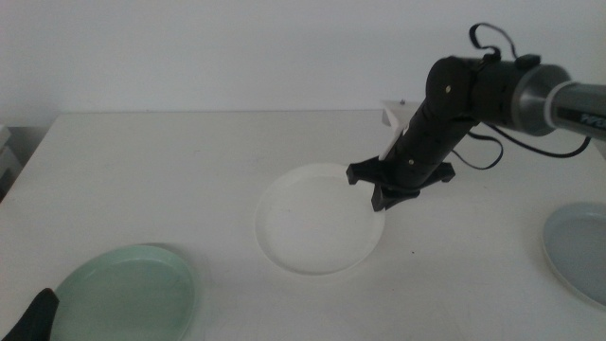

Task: Stack the three bowls on top of each other.

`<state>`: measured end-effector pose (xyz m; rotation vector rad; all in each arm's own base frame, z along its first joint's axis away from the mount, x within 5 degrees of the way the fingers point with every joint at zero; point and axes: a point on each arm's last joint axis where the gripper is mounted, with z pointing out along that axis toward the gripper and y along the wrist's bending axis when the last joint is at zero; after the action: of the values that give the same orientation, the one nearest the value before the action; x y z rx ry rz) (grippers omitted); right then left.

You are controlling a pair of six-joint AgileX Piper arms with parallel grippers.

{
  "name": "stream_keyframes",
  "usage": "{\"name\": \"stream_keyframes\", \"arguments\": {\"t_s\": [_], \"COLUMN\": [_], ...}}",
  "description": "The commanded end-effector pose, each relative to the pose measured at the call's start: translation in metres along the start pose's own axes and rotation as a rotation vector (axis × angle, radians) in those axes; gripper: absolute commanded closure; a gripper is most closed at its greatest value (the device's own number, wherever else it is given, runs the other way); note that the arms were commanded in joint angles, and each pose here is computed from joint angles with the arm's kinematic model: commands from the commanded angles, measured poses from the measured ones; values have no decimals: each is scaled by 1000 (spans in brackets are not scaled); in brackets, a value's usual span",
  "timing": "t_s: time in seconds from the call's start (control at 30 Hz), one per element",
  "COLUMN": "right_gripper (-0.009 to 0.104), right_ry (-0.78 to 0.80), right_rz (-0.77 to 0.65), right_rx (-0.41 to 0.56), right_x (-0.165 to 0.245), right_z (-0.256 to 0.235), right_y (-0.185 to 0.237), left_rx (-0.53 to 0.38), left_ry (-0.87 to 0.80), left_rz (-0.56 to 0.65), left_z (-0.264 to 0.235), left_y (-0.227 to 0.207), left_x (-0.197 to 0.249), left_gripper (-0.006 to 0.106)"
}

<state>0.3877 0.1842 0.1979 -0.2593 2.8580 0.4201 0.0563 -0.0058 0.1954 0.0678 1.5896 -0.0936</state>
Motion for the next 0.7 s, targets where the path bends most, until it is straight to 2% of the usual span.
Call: {"name": "stream_keyframes", "arguments": {"t_s": [0.0, 0.27, 0.4, 0.6, 0.63, 0.67], "right_gripper": [96, 96, 92, 68, 57, 53], "right_ry": [-95, -47, -47, -63, -88, -99], "right_rz": [-14, -33, -43, -49, -47, -50], "right_rx": [-19, 15, 28, 23, 13, 10], "right_x": [-11, -10, -10, -10, -10, -10], "right_z": [-21, 2, 3, -10, -23, -30], "right_y": [7, 0, -2, 1, 4, 6], "left_rx": [5, 5, 5, 5, 5, 5], "left_ry": [-90, -90, -90, -90, -90, -90], "left_rz": [-22, -22, -22, -22, -22, -22], "left_z": [-2, -2, -2, -2, -2, -2], "left_y": [0, 0, 0, 0, 0, 0], "left_x": [-9, -9, -9, -9, -9, -9], "left_gripper": [-4, -4, -4, -4, -4, -4]}}
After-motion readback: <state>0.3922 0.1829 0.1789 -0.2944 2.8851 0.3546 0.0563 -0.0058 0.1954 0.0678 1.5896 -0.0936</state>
